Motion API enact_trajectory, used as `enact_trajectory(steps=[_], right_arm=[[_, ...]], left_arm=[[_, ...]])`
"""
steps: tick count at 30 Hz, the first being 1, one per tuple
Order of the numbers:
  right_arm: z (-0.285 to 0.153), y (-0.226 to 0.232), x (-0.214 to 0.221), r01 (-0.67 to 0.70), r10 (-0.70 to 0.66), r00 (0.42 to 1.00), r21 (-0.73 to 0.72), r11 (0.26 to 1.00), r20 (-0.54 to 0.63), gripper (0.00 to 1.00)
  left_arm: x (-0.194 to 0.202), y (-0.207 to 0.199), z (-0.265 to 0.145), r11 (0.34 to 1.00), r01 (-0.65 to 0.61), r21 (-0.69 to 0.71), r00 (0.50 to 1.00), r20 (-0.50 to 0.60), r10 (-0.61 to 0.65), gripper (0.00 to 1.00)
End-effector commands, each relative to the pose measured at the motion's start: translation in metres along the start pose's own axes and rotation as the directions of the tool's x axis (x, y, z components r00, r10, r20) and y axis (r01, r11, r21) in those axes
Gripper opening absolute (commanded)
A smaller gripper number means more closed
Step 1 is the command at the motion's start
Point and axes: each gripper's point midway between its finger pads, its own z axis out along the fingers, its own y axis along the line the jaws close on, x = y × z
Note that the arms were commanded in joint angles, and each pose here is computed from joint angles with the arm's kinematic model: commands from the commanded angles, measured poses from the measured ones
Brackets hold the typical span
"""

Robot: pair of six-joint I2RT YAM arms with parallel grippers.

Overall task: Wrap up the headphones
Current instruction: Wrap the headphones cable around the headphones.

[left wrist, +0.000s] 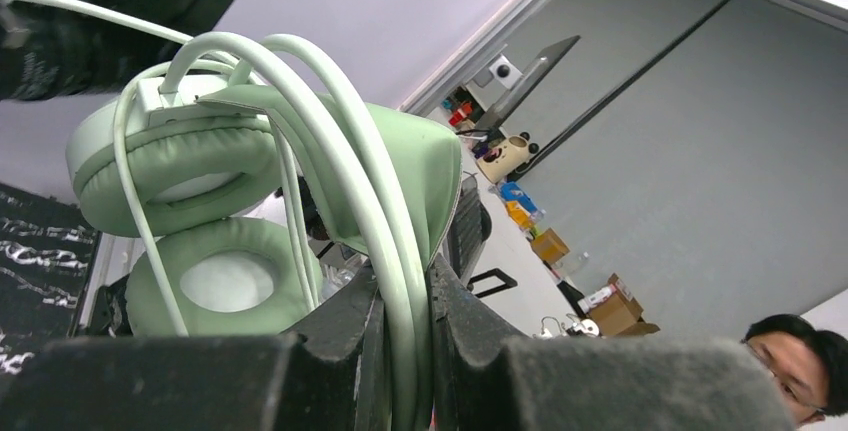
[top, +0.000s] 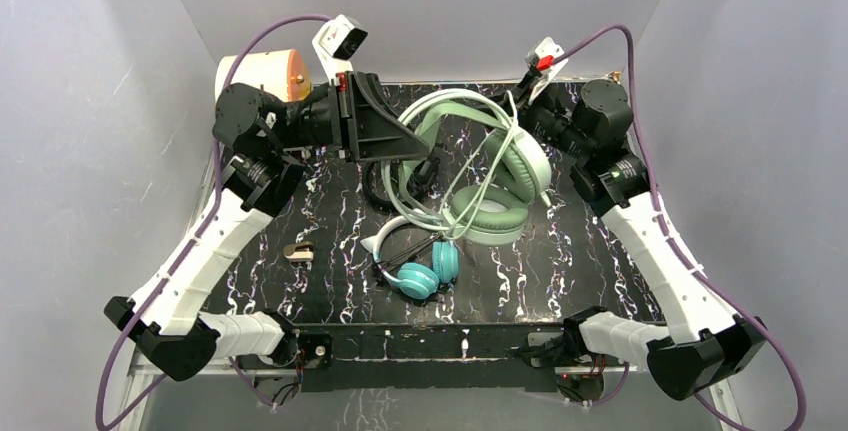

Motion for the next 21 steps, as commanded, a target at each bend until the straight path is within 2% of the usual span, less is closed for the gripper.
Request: enact_trajectory(steps=[1,9,17,21], right_arm=[[0.009,-0.001,-0.019,-0.131,0.132,0.985,-0.017,0.991,0.111,0.4],[0.021,-0.007,0.012,-0.288,0.288,0.953,-0.016,0.958,0.097,0.4],[0.034,-0.003,0.02,-0.336,0.343,0.935,-0.081,0.938,0.088,0.4],[0.039,0.001,0.042,-0.383,0.39,0.92,-0.114,0.917,0.044,0.39]], left_arm=[[-0.014,-0.064,0.0,0.978,-0.152,0.144,0.988,0.057,0.145,0.0],[-0.053,-0.084,0.012,0.951,-0.235,0.201,0.962,0.185,0.199,0.0],[-0.095,-0.085,0.024,0.934,-0.266,0.238,0.929,0.322,0.182,0.0],[-0.11,-0.087,0.026,0.929,-0.28,0.241,0.909,0.377,0.176,0.0]])
